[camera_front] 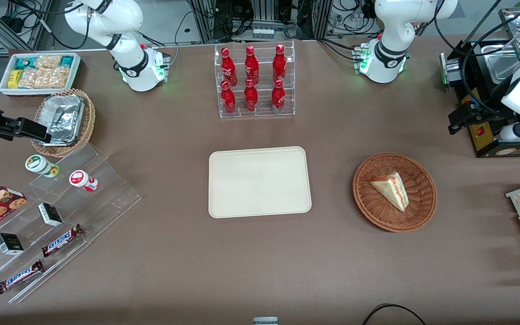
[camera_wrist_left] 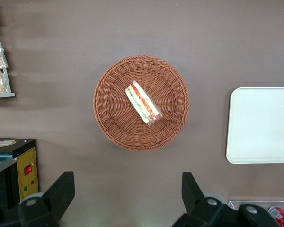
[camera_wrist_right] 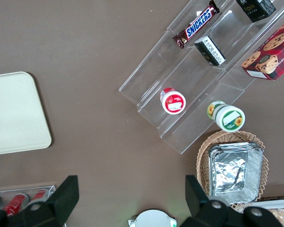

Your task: Place sandwich from basket to tray

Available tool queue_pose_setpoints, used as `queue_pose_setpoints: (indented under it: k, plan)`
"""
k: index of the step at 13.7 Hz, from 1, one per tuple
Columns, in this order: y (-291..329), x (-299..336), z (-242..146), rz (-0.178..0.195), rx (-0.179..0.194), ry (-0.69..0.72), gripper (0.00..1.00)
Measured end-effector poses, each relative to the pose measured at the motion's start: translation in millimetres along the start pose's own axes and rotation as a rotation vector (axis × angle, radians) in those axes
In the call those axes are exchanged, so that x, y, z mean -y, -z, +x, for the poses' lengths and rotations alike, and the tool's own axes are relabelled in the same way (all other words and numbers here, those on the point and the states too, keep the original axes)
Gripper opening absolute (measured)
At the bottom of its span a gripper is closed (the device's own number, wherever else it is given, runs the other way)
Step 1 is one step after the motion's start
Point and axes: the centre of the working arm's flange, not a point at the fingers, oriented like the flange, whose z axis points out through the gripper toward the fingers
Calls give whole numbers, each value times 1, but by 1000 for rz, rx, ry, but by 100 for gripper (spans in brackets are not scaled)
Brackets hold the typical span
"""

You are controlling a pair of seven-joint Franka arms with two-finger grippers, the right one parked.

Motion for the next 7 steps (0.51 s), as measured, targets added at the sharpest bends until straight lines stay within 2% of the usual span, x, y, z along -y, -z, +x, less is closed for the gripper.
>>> queue_pose_setpoints:
  k: [7]
  plan:
    - [-12, 1, 9, 1, 8, -24, 100]
